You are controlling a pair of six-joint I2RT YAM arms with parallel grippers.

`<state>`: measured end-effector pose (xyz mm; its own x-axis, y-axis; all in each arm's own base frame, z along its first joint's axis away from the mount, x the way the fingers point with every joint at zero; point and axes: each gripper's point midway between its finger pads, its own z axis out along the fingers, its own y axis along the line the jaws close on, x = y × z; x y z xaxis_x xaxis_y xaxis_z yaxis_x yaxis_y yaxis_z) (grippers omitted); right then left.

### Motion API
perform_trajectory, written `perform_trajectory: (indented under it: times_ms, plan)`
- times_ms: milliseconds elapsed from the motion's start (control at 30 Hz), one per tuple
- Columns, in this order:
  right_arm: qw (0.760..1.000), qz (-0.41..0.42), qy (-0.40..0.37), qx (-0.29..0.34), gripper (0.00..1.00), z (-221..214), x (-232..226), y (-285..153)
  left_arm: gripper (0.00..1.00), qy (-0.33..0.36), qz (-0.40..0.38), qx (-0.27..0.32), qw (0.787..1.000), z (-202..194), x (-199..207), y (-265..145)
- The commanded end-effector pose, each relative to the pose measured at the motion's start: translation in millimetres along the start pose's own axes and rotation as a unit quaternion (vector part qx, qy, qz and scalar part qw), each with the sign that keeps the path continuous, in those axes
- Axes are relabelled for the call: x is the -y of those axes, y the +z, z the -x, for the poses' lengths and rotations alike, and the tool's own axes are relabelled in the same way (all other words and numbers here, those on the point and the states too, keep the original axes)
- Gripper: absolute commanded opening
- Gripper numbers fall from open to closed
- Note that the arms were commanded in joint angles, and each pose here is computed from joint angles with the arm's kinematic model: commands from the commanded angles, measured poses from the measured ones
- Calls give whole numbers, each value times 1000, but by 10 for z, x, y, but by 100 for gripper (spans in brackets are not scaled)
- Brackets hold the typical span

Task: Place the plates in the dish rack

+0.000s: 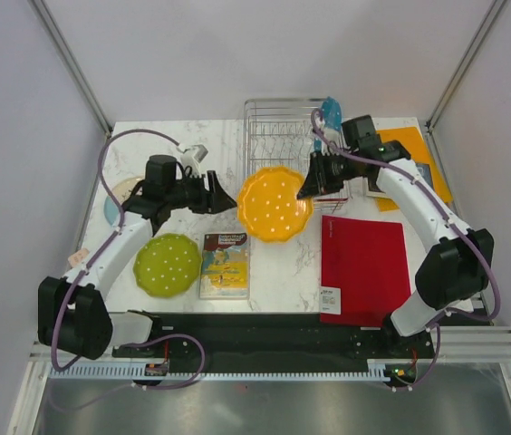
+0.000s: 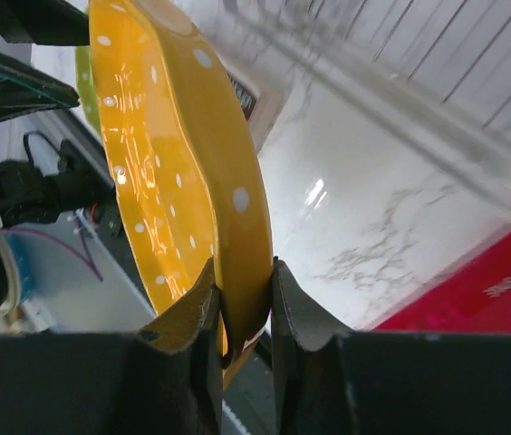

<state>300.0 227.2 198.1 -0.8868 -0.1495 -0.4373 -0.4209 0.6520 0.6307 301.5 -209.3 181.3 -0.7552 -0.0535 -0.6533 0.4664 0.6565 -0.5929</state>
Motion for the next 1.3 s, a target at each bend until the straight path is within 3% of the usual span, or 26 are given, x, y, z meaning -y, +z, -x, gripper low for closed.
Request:
perform_trajectory:
  times_ms: [0,100,167,267,367,400,467,500,533,933,1133,1267]
  plan:
    - [981,-42,-119,148,0,1005,-260,-628,70,96,129,102,982,633,-300,-496]
    - [948,-150,-152,235,0,1619,-103,-927,75,127,190,131,965,712,-455,-706]
    - [912,-238,-147,299,0,2021,121,-1154,75,131,191,125,965,624,-474,-712]
    - [874,-297,-140,358,0,2420,241,-1316,74,111,168,120,972,502,-410,-689]
    - [818,-380,-120,416,0,2698,374,-1508,73,92,145,115,978,394,-356,-643]
    - [778,-440,-94,438,0,2717,494,-1681,73,91,139,114,979,373,-339,-640]
    - [732,-493,-77,465,0,2781,480,-1690,72,93,134,113,980,331,-332,-632]
    - [693,-545,-59,469,0,2732,544,-1811,72,94,134,112,980,321,-337,-631]
    - [682,-560,-56,468,0,2763,578,-1748,72,97,135,111,980,317,-345,-631]
    - [643,-619,-65,447,0,2823,761,-1434,72,100,130,101,981,219,-379,-590]
    - [642,-623,-67,442,0,2864,835,-1311,72,97,127,97,982,172,-401,-564]
    - [658,-620,-82,419,0,2867,953,-1093,72,96,126,96,983,175,-405,-549]
